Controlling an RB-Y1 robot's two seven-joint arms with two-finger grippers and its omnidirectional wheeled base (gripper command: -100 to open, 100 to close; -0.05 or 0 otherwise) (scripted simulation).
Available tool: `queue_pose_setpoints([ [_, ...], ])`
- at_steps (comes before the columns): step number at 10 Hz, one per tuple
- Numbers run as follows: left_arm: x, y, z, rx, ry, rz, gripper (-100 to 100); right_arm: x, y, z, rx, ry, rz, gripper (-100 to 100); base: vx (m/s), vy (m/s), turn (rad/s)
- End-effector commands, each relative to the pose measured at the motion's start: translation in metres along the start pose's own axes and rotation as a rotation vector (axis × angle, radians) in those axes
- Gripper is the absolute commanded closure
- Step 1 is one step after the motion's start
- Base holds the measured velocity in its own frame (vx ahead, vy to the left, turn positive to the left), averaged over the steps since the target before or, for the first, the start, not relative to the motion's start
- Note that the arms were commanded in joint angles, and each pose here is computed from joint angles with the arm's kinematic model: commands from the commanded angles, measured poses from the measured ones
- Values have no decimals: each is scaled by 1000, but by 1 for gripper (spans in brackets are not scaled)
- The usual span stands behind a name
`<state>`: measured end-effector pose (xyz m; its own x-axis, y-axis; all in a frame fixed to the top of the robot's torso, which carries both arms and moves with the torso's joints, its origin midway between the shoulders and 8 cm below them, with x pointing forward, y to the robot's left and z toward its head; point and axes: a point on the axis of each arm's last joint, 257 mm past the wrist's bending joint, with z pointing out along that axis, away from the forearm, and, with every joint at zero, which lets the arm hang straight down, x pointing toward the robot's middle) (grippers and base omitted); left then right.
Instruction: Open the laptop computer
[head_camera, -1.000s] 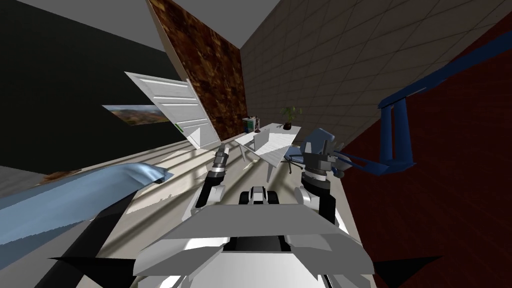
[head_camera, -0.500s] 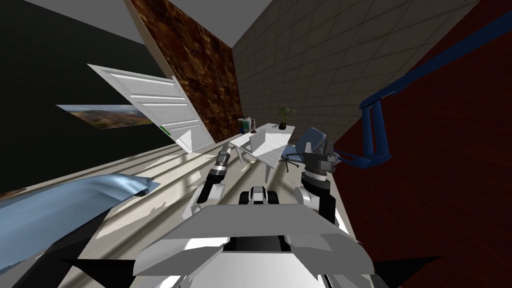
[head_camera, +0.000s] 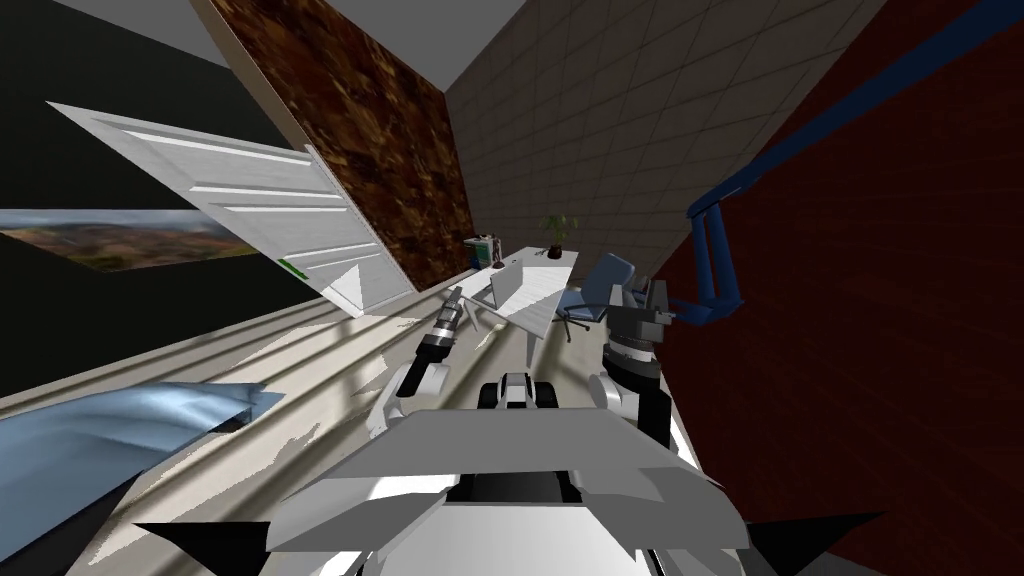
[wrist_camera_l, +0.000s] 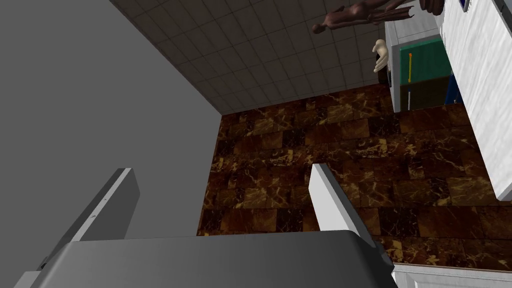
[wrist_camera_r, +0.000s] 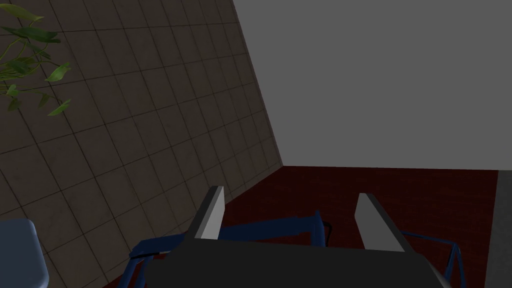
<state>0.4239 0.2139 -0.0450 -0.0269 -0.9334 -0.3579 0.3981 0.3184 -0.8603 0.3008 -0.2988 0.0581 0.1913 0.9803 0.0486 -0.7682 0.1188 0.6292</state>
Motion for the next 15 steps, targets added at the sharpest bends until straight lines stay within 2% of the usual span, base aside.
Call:
queue_pose_setpoints([
  [1, 5, 14, 3, -47, 33, 16, -100, 0, 0, 0, 0, 0, 0, 0, 57, 25, -161],
  [8, 9, 50, 9, -169, 112, 88, -100, 0, 0, 0, 0, 0, 0, 0, 55, 24, -171],
  [15, 3, 81, 12, -279, 147, 152, -100, 0, 0, 0, 0, 0, 0, 0, 46, 25, -153],
])
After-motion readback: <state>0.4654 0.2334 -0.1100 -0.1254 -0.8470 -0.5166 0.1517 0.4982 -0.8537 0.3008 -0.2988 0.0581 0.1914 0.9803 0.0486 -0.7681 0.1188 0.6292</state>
